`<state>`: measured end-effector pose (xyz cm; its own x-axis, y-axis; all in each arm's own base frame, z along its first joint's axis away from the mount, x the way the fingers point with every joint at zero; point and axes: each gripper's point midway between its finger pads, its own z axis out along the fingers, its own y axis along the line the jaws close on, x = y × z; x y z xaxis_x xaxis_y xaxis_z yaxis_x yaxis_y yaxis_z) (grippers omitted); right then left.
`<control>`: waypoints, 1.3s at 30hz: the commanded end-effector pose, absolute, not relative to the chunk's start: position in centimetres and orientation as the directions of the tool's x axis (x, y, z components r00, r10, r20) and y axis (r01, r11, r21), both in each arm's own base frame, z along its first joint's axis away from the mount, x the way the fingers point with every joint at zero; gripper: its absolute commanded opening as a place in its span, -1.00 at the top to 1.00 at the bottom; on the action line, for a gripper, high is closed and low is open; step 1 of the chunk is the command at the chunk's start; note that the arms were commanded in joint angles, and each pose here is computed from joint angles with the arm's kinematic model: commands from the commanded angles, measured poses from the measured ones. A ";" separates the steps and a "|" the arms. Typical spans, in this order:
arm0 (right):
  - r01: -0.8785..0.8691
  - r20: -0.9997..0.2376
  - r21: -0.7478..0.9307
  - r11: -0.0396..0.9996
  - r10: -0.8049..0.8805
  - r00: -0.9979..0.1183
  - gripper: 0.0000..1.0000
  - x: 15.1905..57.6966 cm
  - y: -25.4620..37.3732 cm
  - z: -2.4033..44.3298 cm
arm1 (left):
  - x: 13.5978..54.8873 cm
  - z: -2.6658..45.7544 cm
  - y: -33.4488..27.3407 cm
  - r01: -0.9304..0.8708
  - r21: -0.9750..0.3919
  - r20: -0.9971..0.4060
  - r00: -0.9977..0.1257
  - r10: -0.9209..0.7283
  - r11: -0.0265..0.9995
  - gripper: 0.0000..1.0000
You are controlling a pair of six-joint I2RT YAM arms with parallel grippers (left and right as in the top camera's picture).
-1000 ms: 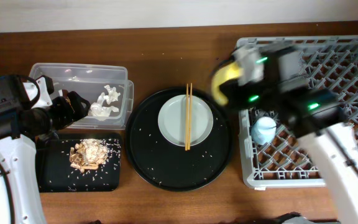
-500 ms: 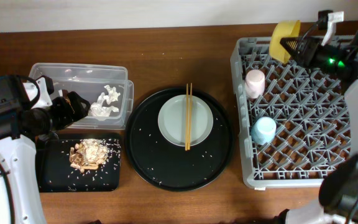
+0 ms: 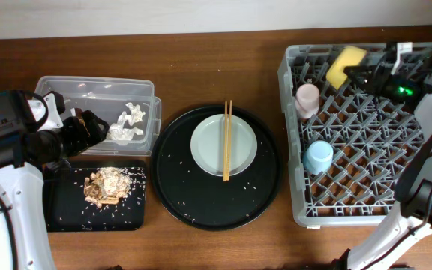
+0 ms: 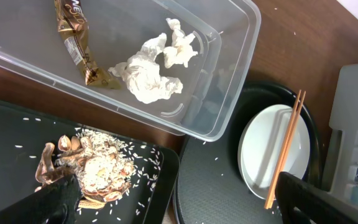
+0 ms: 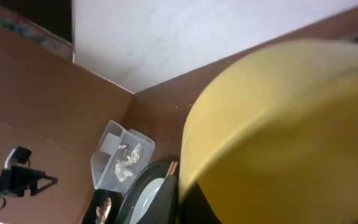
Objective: Sort waste into correct bins and load items into the dishwasher rack
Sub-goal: 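Carry the yellow bowl to the rack and set it down upside down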
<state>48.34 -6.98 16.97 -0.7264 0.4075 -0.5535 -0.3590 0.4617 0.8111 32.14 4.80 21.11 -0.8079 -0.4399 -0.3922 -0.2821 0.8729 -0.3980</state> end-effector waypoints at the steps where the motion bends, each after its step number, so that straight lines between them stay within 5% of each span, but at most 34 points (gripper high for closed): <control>1: -0.300 -0.487 0.854 0.426 0.450 -0.749 0.92 47.7 -8.3 16.0 | 31.8 21.4 5.0 -0.281 -0.389 -0.407 -0.802 -0.437 0.877 -0.99; 10: -0.062 -0.255 0.938 0.340 0.561 -0.788 0.70 44.8 -10.7 14.4 | 31.8 21.4 5.0 -0.281 -0.389 -0.407 -0.802 -0.437 0.877 -0.99; 17: 0.127 -0.213 0.849 0.512 0.552 -0.806 0.58 42.7 -11.8 11.7 | 31.8 21.4 5.0 -0.281 -0.389 -0.407 -0.802 -0.437 0.877 -0.99; 24: 0.073 -0.366 0.764 0.641 0.524 -0.769 0.58 42.0 -12.2 17.1 | 31.8 21.4 5.0 -0.281 -0.389 -0.407 -0.802 -0.437 0.877 -1.00; 30: 0.029 -0.603 0.522 0.852 0.393 -0.694 0.70 42.7 -12.2 22.5 | 31.8 21.4 5.0 -0.280 -0.389 -0.407 -0.803 -0.436 0.878 -0.99; 39: -0.016 -0.758 0.085 0.996 0.054 -0.650 0.90 49.6 -8.8 21.3 | 31.8 21.4 5.0 -0.281 -0.389 -0.407 -0.802 -0.437 0.877 -0.99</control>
<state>47.97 -8.76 23.39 -0.6272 0.1822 -0.7572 -0.0469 0.9617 0.2702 32.13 4.80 21.10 -0.8079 -0.4403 -0.3917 -0.2828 0.8728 -0.3979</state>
